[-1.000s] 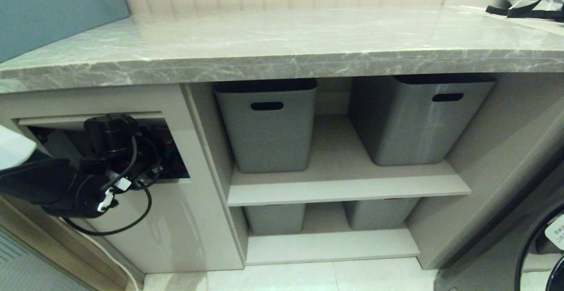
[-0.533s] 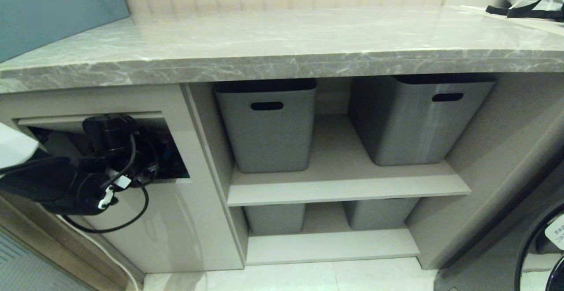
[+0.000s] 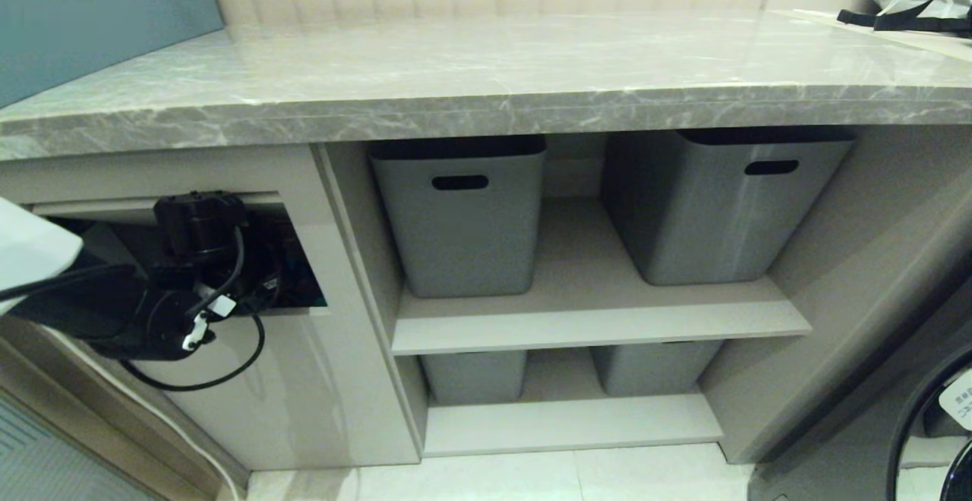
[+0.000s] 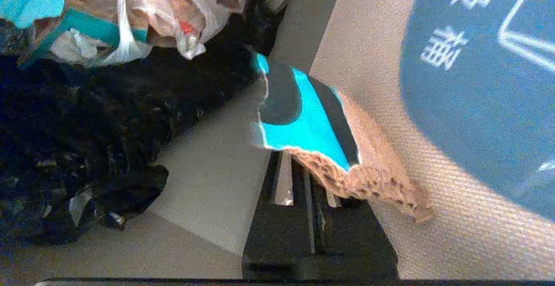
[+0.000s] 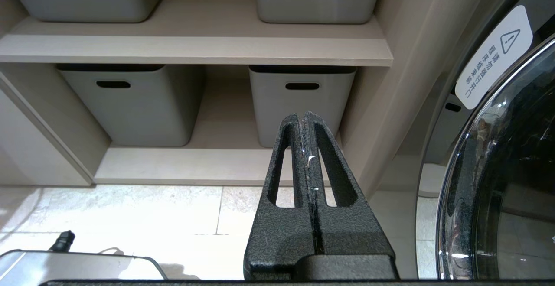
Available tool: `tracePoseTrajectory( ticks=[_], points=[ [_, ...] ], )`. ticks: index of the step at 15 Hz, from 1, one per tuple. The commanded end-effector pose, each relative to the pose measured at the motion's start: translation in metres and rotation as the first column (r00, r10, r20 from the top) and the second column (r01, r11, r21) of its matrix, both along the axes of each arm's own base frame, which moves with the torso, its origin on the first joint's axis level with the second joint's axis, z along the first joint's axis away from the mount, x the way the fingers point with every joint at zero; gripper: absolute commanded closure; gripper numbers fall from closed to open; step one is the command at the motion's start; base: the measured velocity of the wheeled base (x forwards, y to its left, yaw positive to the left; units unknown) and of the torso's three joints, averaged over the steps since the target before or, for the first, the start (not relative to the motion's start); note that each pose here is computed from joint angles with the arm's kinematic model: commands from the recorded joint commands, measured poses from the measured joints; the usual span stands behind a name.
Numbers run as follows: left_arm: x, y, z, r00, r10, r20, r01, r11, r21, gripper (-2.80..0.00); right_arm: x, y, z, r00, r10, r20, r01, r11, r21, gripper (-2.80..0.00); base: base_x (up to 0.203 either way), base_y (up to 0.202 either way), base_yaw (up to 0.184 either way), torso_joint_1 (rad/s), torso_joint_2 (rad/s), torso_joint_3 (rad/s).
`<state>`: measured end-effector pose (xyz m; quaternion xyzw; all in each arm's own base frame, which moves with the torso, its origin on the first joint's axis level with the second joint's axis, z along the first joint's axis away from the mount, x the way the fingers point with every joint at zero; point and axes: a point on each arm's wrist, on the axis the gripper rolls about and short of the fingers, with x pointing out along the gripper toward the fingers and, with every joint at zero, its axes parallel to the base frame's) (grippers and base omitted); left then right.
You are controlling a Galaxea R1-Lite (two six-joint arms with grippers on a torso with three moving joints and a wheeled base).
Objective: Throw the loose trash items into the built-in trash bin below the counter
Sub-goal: Put the garbage in the trash can
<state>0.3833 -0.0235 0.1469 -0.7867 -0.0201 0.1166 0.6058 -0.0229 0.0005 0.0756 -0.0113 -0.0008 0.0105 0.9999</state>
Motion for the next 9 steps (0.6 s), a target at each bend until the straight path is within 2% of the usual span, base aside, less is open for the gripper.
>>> tracePoseTrajectory(
  ticks=[1, 9],
  points=[
    [0.0007, -0.0005, -0.0004, 1.000, -0.001, 0.004, 0.001, 1.000, -0.011, -2.80, 0.0000, 0.0000, -0.0001, 1.000, 0.002, 0.000, -0.002, 1.000, 0.000, 0.00, 0.000, 0.000, 0.000, 0.000, 0.00, 0.000],
    [0.0064, -0.0020, -0.0043, 1.000, -0.013, 0.001, 0.013, 1.000, -0.013, -2.80, 0.0000, 0.0000, 0.0000, 1.000, 0.002, 0.002, -0.002, 1.000, 0.000, 0.00, 0.000, 0.000, 0.000, 0.000, 0.00, 0.000]
  ],
)
